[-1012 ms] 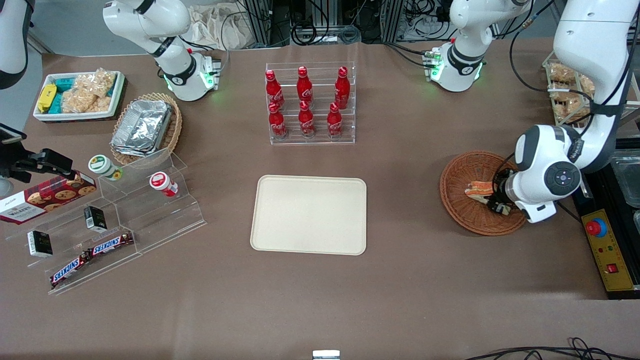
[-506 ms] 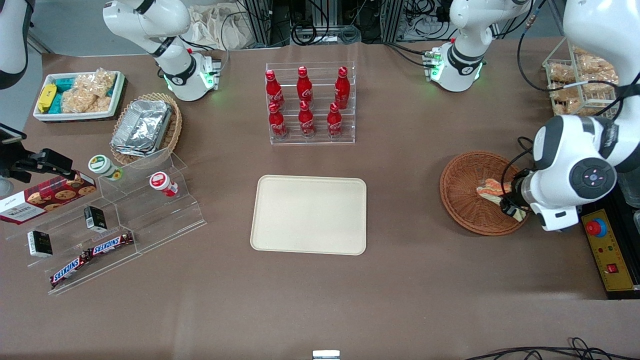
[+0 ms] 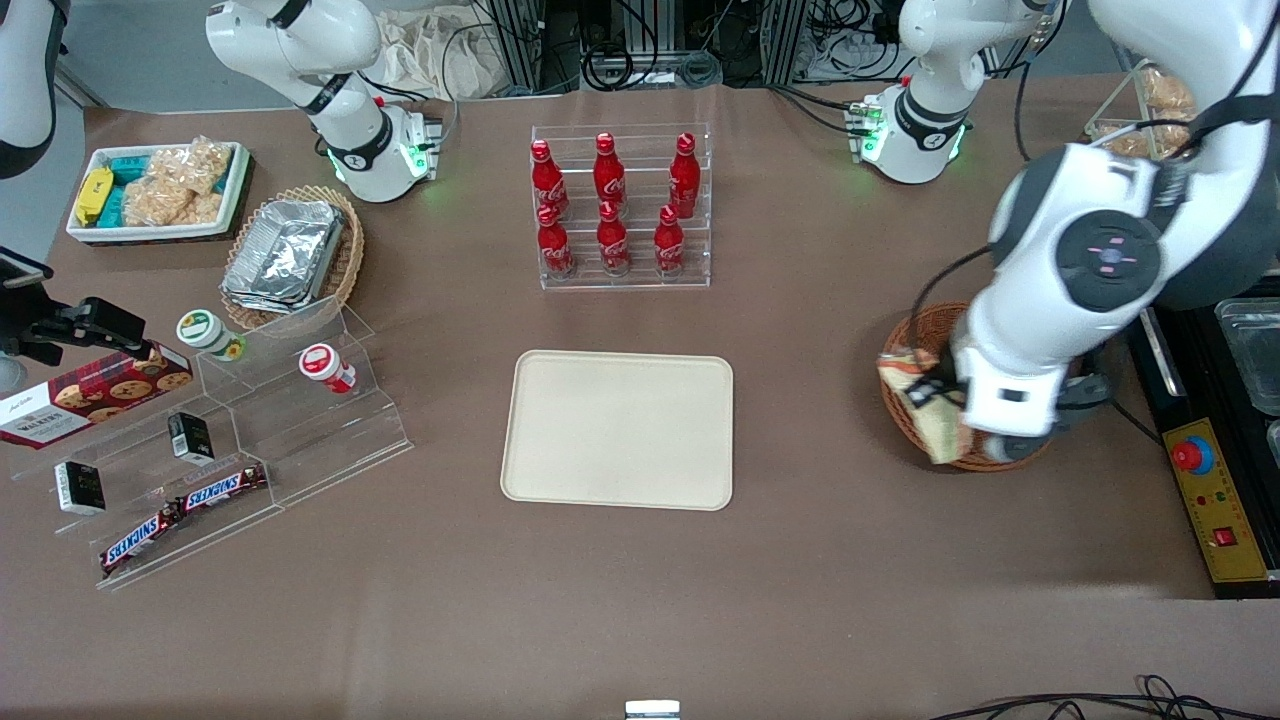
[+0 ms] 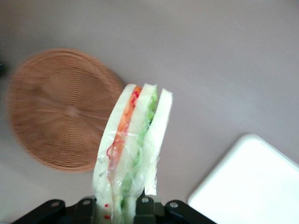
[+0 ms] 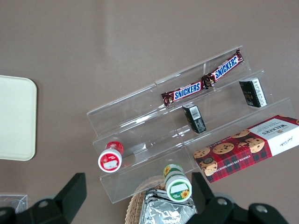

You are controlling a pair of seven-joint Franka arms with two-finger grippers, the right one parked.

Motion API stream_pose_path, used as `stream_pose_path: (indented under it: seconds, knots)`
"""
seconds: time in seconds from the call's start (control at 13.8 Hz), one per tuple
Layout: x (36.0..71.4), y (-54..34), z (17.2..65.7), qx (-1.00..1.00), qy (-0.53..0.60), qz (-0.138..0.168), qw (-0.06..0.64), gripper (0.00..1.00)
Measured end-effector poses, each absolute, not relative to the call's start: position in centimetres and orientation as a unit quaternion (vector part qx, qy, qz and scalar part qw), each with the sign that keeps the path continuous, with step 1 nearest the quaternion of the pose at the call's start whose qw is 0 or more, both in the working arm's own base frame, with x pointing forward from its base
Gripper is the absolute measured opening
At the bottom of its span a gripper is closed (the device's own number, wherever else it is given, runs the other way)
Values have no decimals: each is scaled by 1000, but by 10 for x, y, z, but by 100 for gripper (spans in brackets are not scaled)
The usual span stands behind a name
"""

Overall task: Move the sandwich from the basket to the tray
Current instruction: 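Lift the sandwich and carry it with the left gripper to the tray, then lower the sandwich onto the tray and open the left gripper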

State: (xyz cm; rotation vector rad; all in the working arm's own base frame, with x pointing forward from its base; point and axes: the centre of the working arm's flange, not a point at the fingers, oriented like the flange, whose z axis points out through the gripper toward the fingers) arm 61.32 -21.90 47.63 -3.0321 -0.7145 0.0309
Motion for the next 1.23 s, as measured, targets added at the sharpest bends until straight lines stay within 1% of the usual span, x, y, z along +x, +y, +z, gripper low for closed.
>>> stream_pose_path:
  seconds: [0.14,0.29,0.36,0.58,0.72,0.87,1.23]
  knots:
    - [609,-293,446,-989,-147,3,-20,19]
    - [604,-359,401,-996,-82,-13,-26,19]
    - [604,-380,374,-998,-59,-14,-24,19]
    - [601,-412,286,-1000,2,-4,-2,19]
    - [595,-421,248,-1000,22,6,8,19]
    - [593,-426,235,-1000,26,10,5,19]
    - [595,-426,234,-1000,11,7,-1,19]
